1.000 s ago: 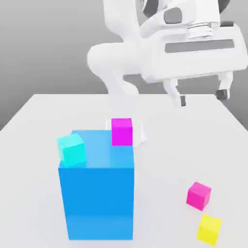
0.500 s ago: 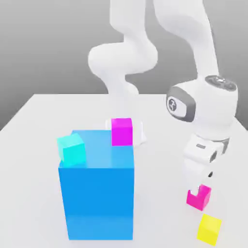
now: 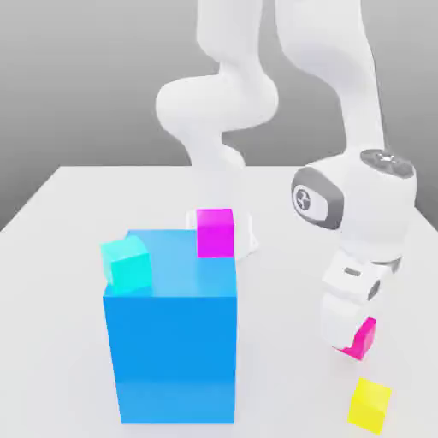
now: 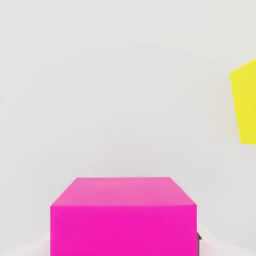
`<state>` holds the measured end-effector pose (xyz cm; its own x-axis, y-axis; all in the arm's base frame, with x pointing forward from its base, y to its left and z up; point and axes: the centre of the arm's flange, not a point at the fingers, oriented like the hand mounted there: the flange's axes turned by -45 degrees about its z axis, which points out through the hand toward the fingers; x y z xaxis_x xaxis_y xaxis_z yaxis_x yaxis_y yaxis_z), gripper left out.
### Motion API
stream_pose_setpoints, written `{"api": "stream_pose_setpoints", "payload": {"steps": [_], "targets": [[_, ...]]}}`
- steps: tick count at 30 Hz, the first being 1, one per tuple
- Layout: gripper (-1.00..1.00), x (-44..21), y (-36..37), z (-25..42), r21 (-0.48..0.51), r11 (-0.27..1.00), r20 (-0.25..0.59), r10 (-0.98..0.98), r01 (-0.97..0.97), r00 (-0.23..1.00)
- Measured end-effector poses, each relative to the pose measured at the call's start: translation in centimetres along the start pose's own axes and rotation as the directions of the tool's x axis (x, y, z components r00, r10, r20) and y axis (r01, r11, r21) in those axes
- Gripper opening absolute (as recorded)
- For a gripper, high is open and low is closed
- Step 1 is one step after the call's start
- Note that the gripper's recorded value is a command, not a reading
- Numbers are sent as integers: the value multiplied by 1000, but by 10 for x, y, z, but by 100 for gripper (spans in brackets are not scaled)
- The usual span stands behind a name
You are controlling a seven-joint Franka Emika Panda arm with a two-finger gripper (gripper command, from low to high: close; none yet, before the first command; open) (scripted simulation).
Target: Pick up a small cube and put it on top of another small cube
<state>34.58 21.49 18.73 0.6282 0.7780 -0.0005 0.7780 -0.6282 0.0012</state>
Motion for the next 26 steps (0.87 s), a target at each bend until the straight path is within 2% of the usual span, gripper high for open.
{"api": "stream_pose_setpoints", "payload": {"steps": [10,18,20,23,24,26], "targets": [[-100,-38,162,-136,-6,999,-8,-44,44,999],[-100,-158,264,-253,-1,998,-2,-65,65,998],[-100,-185,276,-259,3,998,-2,-64,64,998],[-100,-193,279,-223,4,998,-2,-63,63,998],[100,-194,279,-215,4,998,-2,-63,63,998],[100,-194,279,-215,4,998,-2,-63,63,998]]}}
